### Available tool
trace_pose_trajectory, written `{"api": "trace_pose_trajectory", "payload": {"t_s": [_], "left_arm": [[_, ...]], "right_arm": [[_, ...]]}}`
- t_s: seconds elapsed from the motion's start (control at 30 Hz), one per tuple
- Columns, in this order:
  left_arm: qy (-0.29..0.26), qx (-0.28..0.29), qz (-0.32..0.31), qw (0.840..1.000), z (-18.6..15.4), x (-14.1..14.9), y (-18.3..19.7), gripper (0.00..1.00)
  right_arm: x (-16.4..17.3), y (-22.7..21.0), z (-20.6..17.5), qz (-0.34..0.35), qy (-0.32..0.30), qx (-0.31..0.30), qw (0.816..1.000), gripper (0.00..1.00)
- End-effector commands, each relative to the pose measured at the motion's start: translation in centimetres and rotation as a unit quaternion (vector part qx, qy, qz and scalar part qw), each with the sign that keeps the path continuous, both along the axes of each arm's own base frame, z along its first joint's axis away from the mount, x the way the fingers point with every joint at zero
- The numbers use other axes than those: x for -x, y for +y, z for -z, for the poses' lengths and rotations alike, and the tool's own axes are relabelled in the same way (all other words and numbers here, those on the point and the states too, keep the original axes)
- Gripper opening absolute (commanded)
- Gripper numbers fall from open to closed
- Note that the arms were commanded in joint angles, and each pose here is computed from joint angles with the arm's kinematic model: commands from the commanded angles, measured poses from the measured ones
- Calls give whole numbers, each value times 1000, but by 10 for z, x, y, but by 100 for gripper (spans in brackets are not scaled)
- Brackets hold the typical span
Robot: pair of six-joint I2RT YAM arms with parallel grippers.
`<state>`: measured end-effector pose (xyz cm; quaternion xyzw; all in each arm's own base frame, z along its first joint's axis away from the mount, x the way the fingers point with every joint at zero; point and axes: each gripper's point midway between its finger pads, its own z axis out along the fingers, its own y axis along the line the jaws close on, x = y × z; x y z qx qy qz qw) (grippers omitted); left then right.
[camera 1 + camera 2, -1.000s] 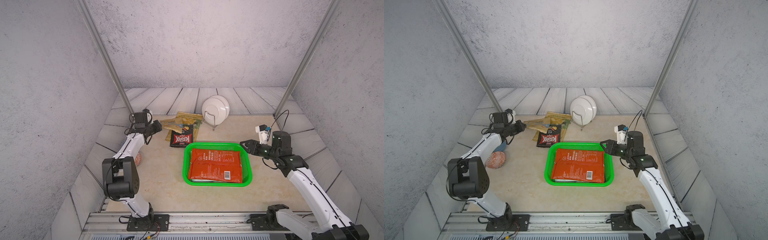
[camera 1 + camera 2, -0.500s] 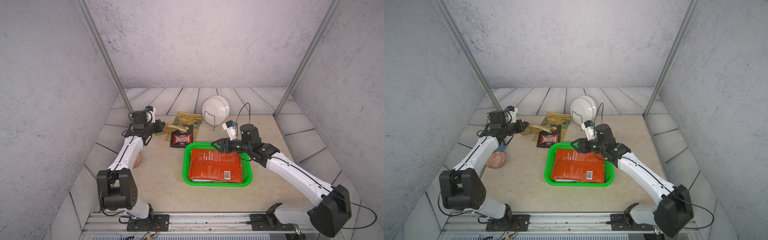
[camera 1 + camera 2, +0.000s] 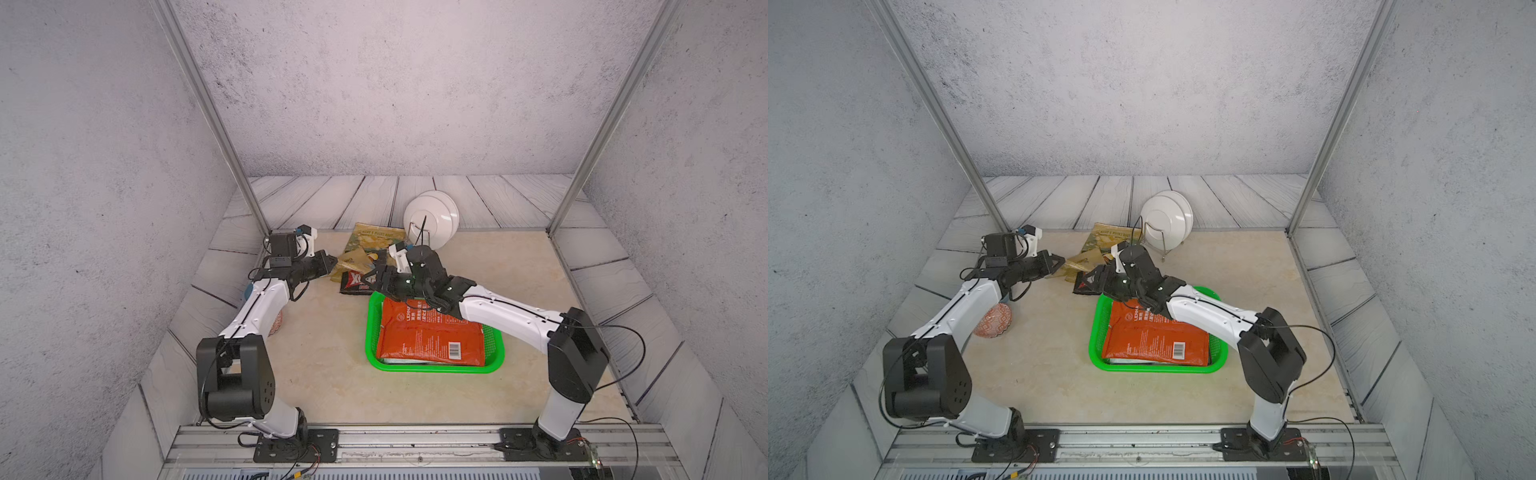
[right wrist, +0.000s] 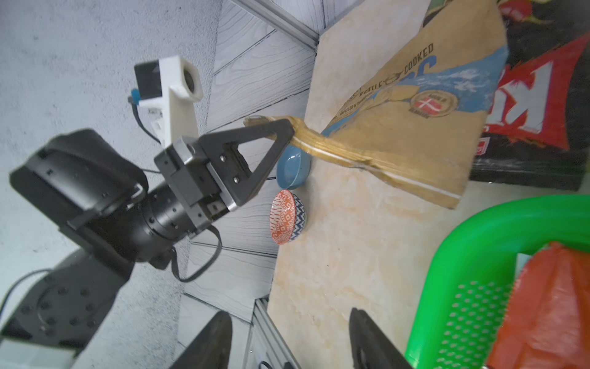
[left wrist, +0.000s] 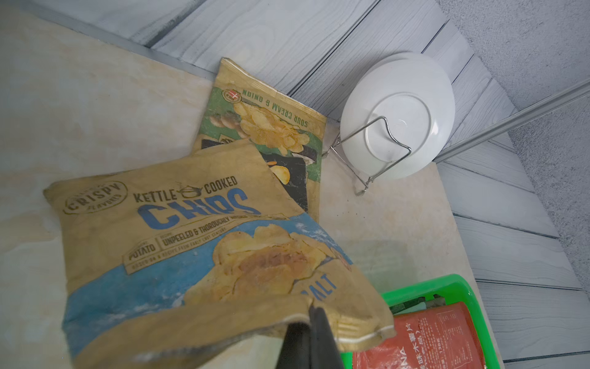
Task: Put the potato chips into the basket
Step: Pick up the potato chip from the center of the board.
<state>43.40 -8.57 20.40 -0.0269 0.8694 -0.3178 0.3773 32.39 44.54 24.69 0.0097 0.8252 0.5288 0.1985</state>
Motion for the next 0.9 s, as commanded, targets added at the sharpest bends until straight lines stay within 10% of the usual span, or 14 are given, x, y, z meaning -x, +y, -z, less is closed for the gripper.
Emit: {"api": "trace_pose_trajectory", "payload": {"t_s": [0.0, 0.87], "left_arm": [[-26, 14, 11, 1000, -14, 3, -7, 0], [-74, 12, 67, 995, -21, 20, -22, 0]], "right_arm": [[-19, 18, -9, 44, 50, -43, 997, 63], [-53, 52, 50, 179, 224, -62, 956, 66]]}}
